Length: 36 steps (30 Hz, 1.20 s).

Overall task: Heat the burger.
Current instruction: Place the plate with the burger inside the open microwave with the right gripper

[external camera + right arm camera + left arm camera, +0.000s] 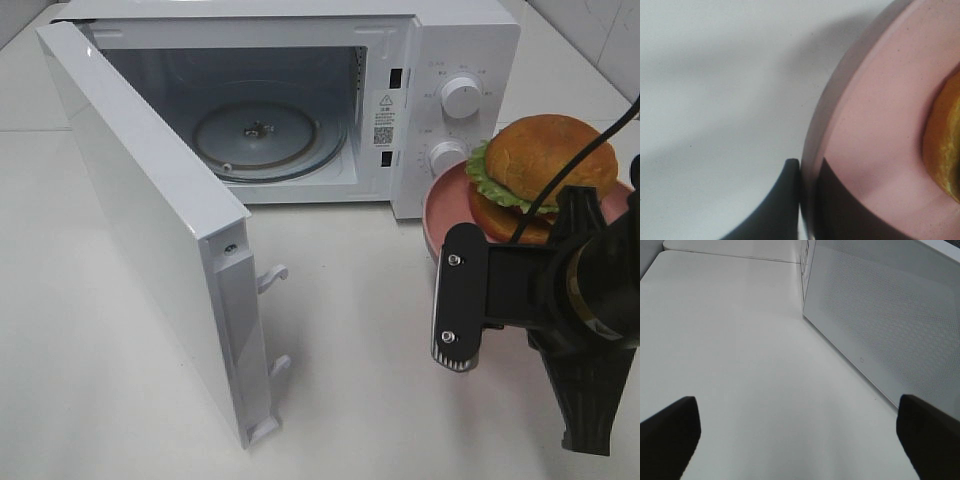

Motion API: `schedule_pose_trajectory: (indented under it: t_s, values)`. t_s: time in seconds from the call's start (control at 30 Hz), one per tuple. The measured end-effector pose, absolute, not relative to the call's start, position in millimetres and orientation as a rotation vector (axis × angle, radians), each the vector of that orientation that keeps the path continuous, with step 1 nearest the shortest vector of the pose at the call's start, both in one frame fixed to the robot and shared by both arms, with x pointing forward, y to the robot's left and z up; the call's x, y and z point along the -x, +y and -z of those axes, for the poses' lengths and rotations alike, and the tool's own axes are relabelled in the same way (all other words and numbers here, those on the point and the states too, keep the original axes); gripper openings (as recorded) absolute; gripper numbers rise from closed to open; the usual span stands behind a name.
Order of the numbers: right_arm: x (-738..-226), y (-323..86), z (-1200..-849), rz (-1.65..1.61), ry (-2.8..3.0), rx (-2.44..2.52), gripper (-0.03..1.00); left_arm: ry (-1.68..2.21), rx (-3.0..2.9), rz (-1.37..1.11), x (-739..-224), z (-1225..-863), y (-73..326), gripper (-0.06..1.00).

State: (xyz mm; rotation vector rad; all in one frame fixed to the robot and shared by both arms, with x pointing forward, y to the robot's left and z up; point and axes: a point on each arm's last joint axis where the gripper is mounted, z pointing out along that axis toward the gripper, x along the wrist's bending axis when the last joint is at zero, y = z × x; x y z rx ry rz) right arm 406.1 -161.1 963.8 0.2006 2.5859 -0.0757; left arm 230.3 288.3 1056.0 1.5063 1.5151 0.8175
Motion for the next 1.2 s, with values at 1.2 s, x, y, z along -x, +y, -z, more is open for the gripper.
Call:
schedule_pose_trajectory:
  t_s: [1.2]
  values:
    - [-410,-137,-966,-0.047,2.448,0.650,0.04,1.515,-1.506,-0.818,-230,-1056,288,0.99]
